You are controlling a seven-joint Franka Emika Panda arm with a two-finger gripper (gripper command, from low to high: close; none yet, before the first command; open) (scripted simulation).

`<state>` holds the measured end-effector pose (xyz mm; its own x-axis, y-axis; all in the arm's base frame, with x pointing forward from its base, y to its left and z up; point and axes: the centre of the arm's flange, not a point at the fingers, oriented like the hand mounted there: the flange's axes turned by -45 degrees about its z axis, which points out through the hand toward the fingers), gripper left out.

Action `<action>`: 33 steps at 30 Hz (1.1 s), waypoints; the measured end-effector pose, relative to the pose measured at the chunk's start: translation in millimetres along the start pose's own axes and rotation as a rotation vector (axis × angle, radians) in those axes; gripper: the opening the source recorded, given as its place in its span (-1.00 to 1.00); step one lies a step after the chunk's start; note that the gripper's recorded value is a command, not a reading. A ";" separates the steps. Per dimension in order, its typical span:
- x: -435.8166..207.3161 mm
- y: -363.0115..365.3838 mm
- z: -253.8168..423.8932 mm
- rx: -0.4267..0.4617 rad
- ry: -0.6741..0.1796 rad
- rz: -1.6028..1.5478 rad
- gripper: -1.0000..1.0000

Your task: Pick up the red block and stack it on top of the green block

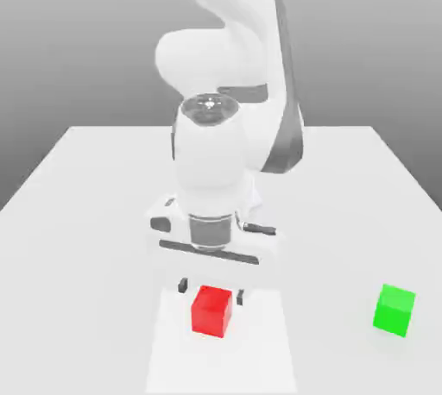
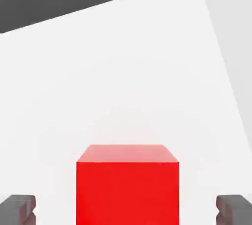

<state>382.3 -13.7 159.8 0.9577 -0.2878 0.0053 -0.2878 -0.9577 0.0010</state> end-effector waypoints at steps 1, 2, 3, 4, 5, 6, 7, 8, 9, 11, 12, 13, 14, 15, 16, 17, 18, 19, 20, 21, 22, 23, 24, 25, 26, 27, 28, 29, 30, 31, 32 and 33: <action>-1.1 0.2 7.6 0.000 -0.002 0.001 0.00; -2.2 0.4 13.7 0.000 -0.004 0.002 -1.00; -2.2 0.4 13.7 0.000 -0.004 0.002 -1.00; -2.2 0.3 13.7 0.000 -0.004 0.002 -1.00; -2.2 0.2 13.7 0.000 -0.004 0.002 -1.00; -2.2 0.1 13.6 0.000 -0.003 0.002 -1.00; -2.2 0.0 13.6 0.000 -0.003 0.002 -1.00; -2.7 0.2 16.6 0.001 -0.004 0.002 -1.00; -2.2 0.2 14.2 0.001 -0.003 0.002 -1.00; -0.3 -0.1 2.8 0.000 0.000 0.000 -1.00; 0.5 -0.2 -4.0 0.000 0.001 0.000 -1.00; 1.0 -0.3 -11.0 0.000 0.002 -0.001 -1.00; 1.1 -0.4 -17.9 0.000 0.002 -0.001 -1.00; 1.0 -0.4 -24.6 0.000 0.002 -0.001 -1.00; 0.5 -0.2 -31.1 0.000 0.001 0.000 -1.00; -0.3 0.0 -37.3 0.001 0.000 0.001 -1.00; -1.4 0.2 -43.1 0.001 -0.002 0.002 -1.00; -1.3 -2.9 -47.4 0.001 -0.003 -0.019 -1.00; -0.3 -9.2 -50.6 0.000 -0.003 -0.058 -1.00; 0.9 -17.6 -53.3 -0.002 -0.003 -0.109 -1.00; 1.7 -28.2 -55.7 -0.003 -0.002 -0.168 -1.00; 1.0 -41.6 -57.8 -0.004 -0.002 -0.233 -1.00; -1.7 -58.6 -59.7 -0.004 -0.002 -0.308 -1.00; -6.9 -79.7 -61.8 -0.005 -0.001 -0.395 -1.00; -14.8 -104.4 -64.0 -0.005 -0.001 -0.495 -1.00; -24.8 -130.0 -66.4 -0.005 -0.001 -0.601 -1.00; -34.3 -151.6 -68.7 -0.005 -0.001 -0.695 -1.00; -40.8 -167.3 -70.9 -0.005 -0.001 -0.771 -1.00; -46.4 -180.7 -73.1 -0.005 -0.001 -0.840 -1.00; -53.9 -195.4 -75.3 -0.004 -0.002 -0.914 -1.00; -63.1 -211.0 -77.5 -0.003 -0.002 -0.991 -1.00; -72.9 -226.1 -79.8 -0.002 -0.003 -1.067 -1.00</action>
<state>377.2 224.0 239.0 0.7145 0.6996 -0.0012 0.6996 -0.7145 0.0051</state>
